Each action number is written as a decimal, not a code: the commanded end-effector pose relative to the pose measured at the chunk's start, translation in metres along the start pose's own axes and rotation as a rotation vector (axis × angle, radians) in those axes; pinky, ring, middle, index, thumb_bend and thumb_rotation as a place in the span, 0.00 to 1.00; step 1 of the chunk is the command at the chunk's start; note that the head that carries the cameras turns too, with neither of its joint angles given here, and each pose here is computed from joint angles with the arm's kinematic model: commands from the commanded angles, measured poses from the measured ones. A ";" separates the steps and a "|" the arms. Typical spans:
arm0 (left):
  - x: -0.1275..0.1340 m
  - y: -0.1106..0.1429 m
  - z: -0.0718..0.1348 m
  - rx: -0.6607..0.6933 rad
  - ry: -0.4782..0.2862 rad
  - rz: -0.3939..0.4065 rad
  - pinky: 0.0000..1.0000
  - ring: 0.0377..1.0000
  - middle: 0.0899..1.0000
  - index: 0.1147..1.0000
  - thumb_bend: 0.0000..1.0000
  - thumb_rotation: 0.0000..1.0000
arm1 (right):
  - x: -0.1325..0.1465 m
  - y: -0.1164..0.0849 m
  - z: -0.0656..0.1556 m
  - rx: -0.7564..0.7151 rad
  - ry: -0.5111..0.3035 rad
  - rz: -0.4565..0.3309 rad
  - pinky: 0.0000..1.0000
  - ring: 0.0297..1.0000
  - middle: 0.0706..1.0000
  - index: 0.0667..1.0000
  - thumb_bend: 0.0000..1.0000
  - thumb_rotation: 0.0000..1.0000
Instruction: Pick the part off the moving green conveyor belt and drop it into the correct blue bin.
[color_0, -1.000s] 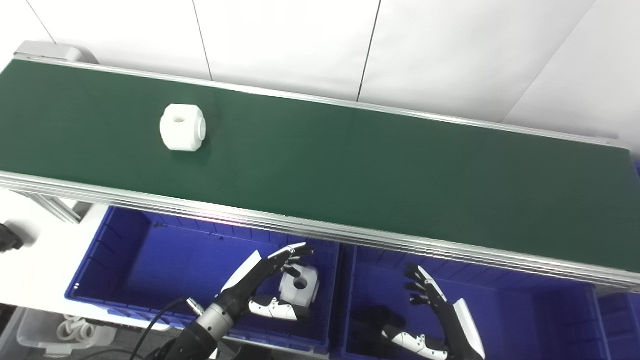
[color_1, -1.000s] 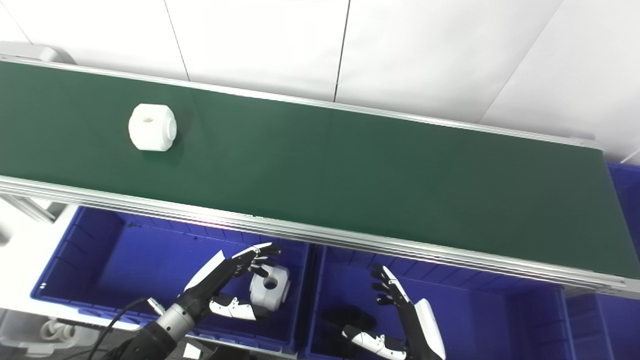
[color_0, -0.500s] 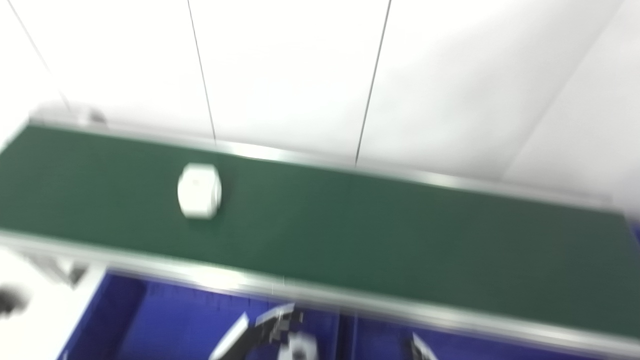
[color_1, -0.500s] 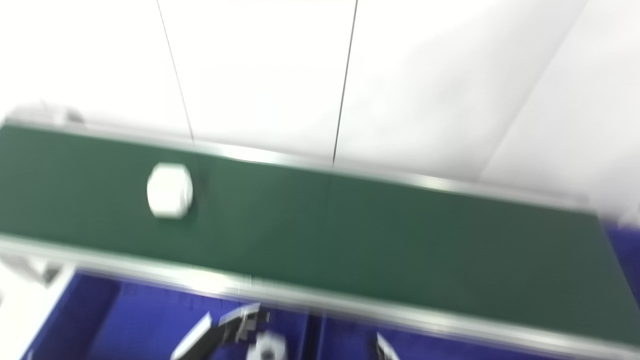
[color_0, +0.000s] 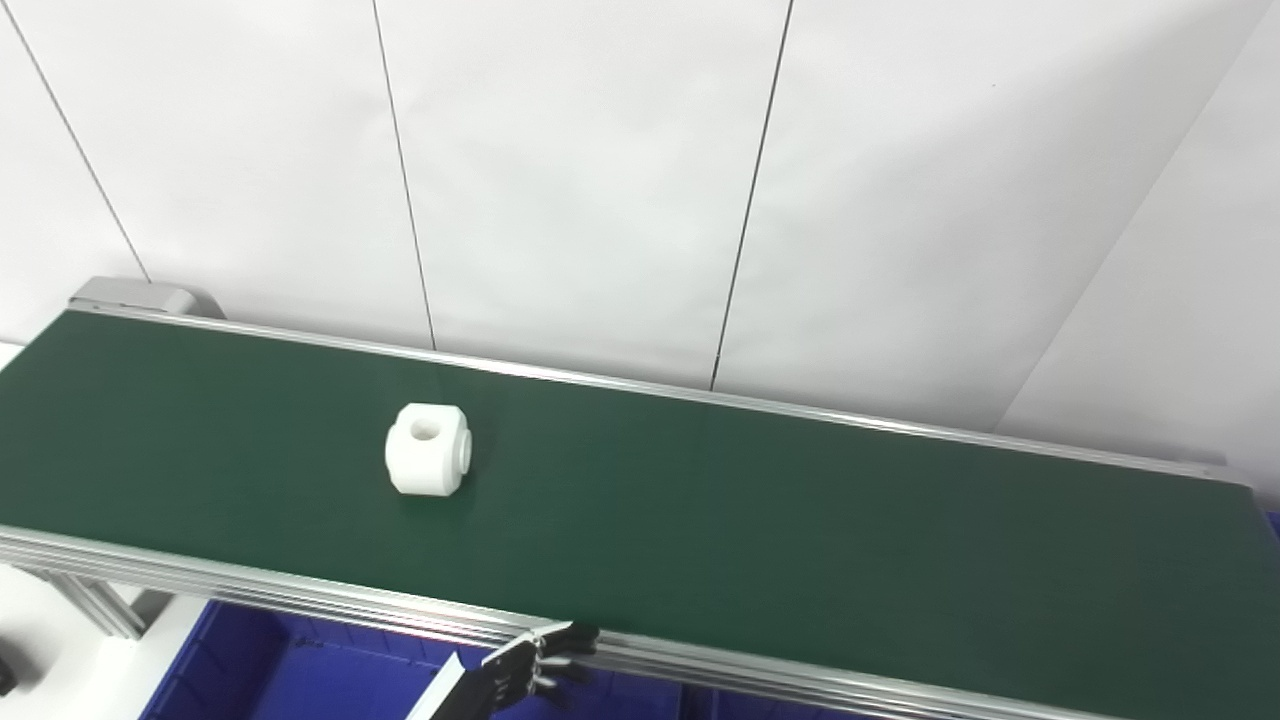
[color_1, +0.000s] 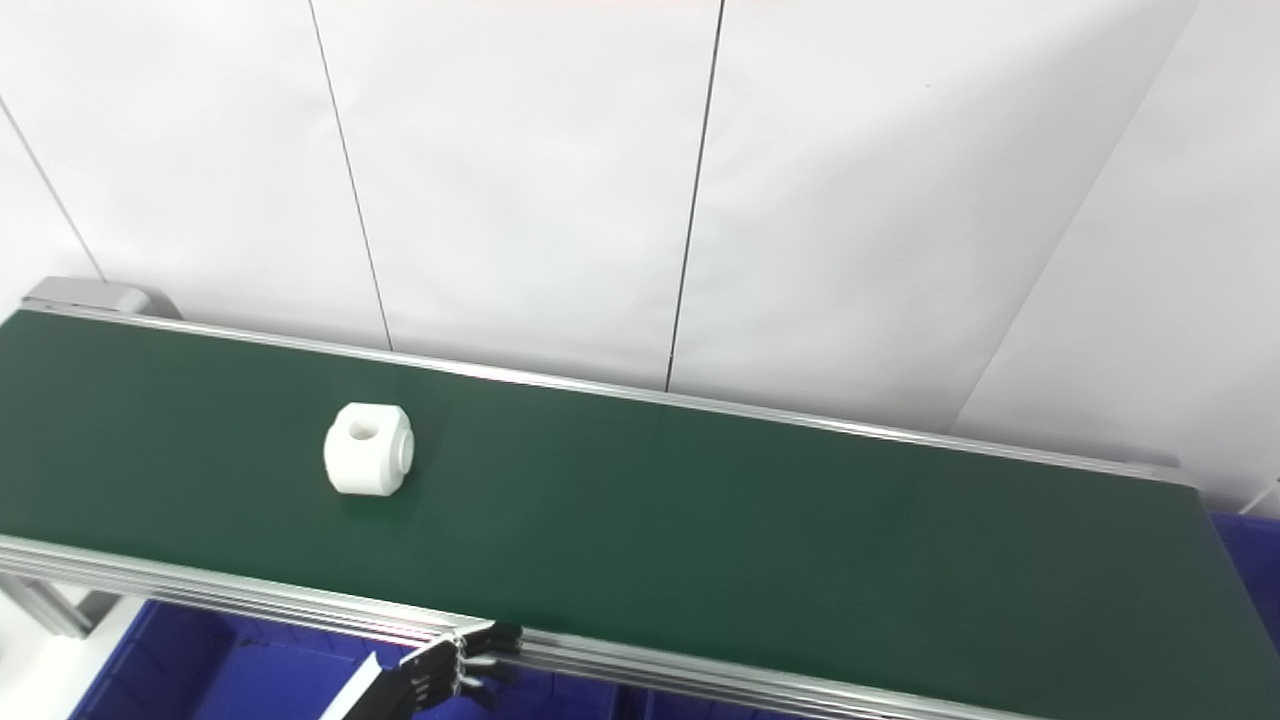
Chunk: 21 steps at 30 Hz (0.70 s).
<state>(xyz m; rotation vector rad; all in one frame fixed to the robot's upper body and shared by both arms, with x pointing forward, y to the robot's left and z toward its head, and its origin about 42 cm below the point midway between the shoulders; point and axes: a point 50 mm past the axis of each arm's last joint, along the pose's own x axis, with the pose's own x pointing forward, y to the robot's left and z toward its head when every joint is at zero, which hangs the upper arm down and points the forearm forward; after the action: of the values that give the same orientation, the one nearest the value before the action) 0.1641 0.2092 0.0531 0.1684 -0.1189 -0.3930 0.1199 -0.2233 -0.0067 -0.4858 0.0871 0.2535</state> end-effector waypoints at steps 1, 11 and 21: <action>0.011 0.012 0.025 0.027 -0.126 0.029 0.61 0.71 0.78 0.78 0.92 0.52 | 0.005 -0.002 0.009 0.016 -0.081 -0.025 0.67 0.78 0.84 0.88 0.82 0.41; 0.054 0.064 0.064 0.221 -0.298 -0.007 0.72 0.83 0.88 0.87 0.86 0.46 | 0.011 0.000 0.010 0.025 -0.091 -0.020 0.67 0.78 0.82 0.88 0.82 0.43; 0.099 0.109 0.081 0.448 -0.307 -0.046 0.84 0.93 0.96 0.92 0.77 0.38 | 0.014 0.002 0.012 0.014 -0.110 -0.024 0.68 0.77 0.80 0.86 0.83 0.42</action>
<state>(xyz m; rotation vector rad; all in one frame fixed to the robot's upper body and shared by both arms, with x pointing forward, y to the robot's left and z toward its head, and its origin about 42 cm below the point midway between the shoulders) 0.2722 0.2553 0.1449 0.5117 -0.4565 -0.4342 0.1290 -0.2127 -0.0060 -0.4734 0.0518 0.2607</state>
